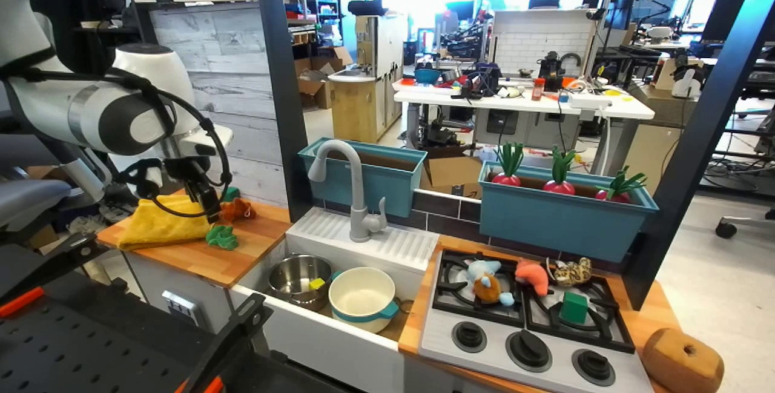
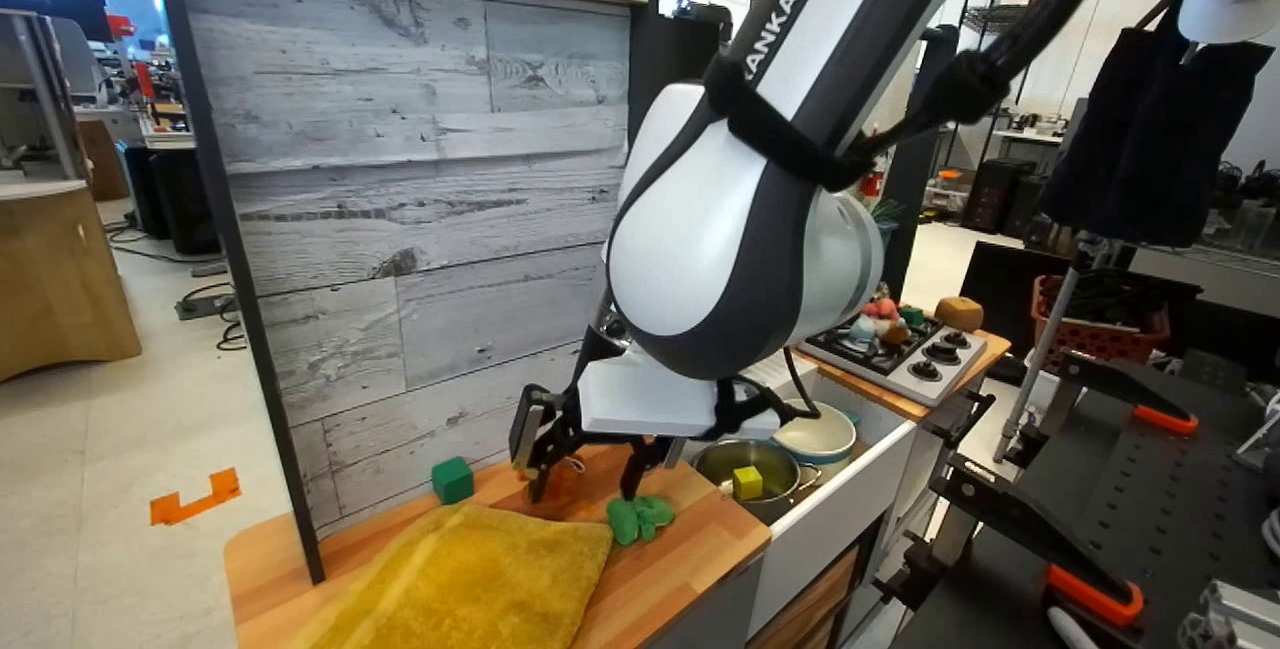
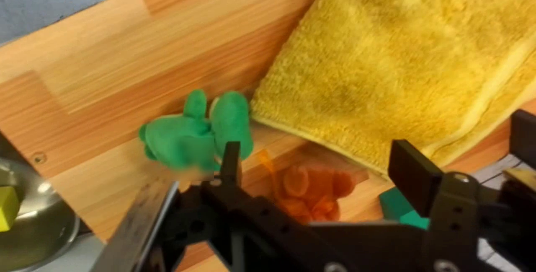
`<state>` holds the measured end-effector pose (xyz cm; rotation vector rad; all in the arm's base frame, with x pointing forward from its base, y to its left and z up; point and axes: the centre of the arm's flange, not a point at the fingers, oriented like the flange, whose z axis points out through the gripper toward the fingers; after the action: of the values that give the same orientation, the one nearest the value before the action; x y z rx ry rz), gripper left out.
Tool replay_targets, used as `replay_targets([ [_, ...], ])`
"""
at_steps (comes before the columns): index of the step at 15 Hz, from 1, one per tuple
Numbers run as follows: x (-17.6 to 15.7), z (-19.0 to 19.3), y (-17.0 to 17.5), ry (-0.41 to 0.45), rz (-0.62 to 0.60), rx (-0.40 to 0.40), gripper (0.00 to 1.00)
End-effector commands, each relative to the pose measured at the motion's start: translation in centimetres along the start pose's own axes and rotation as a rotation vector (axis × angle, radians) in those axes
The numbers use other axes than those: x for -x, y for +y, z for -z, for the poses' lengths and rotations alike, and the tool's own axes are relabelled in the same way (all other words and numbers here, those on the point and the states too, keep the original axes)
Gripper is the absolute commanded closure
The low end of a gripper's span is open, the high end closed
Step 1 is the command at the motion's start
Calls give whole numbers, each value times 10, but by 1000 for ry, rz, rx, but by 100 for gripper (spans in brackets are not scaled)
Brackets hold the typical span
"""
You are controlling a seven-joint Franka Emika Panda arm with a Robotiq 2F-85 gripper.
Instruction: Pick up all the plush toys from the counter and the stove, then wipe the counter
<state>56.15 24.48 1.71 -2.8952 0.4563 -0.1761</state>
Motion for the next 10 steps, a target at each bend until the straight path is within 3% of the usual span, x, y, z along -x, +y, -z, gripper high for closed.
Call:
replay_targets([
  [1,-2,-14,6,-25,-27,30,23],
  [2,-3,-15,11,-24,-37,50,11],
  [3,-5,-15,15,-17,-40,70,7],
  [5,-8,-17,25,-2,-35,98,0],
  [7,-12,-21,31,4,-33,125,0],
  [8,-14,-24,33,7,-35,129,6],
  [9,-17,-31,34,-10,-34,130,25],
  [10,-20,-38,33,-13,-33,123,26],
])
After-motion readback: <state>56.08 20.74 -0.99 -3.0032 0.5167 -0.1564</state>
